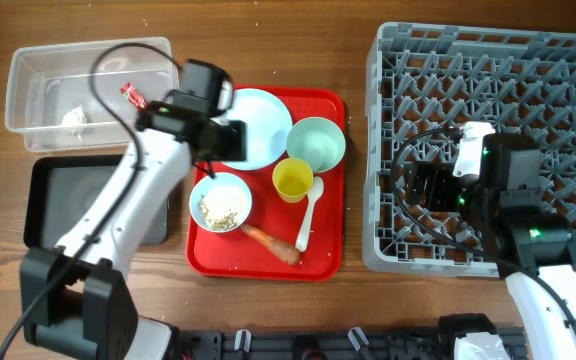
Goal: Sort waste into correct bins and load items into the dishwasher rack
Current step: 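Grasp the yellow cup with the left gripper and lift it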
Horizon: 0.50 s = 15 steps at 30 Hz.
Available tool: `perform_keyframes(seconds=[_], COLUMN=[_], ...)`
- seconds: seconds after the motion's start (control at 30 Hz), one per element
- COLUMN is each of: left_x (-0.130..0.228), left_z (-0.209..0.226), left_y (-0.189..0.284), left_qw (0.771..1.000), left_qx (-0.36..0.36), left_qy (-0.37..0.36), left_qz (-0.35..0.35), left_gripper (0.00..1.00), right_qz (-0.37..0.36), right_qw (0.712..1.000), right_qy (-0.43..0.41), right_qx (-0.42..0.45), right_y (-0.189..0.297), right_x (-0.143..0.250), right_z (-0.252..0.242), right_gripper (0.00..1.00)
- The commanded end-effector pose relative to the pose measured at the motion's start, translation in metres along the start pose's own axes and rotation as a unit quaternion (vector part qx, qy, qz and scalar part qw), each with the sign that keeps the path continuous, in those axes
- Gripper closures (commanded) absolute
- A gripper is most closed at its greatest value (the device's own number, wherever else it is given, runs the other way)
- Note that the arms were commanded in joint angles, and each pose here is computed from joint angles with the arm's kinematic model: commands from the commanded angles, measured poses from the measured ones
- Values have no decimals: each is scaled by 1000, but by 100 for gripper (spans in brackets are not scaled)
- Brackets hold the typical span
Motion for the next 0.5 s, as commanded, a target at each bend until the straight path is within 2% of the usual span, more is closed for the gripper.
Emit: perform_keyframes(seconds=[0.0,0.1,0.3,0.37,0.4,0.47], left_x=[12,19,33,37,37,37], left_z=[-32,-44,-46,-48,-48,-48], left_y=[1,-9,-48,-62,-64,-63], left_qw=[999,998,997,996,996,996], left_qx=[20,22,1,6,7,8], left_qy=[-47,-56,-29,-27,-27,-27], left_qz=[5,18,69,88,90,89], left_gripper=[45,45,46,58,76,96], right_qz=[-11,-11,-9,-9,-9,-9], right_qw=[1000,1000,1000,1000,1000,1000], right_qy=[9,9,9,9,9,9], right_qx=[-5,-5,-5,-5,-5,-5], right_y=[4,4,4,4,4,4], right_x=[-8,-7,-7,-7,-7,-7], right_z=[2,2,2,2,2,2], right_gripper=[0,0,0,0,0,0])
Point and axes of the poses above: each gripper's point midway between its finger pads, its own y axis back along the fingers, its own z axis along the line the jaws close on, x = y × z, the point moved 4 cm from there along y, back along the fingers, and after that the axes turned 6 degrees about y, right-handed, at the moved point
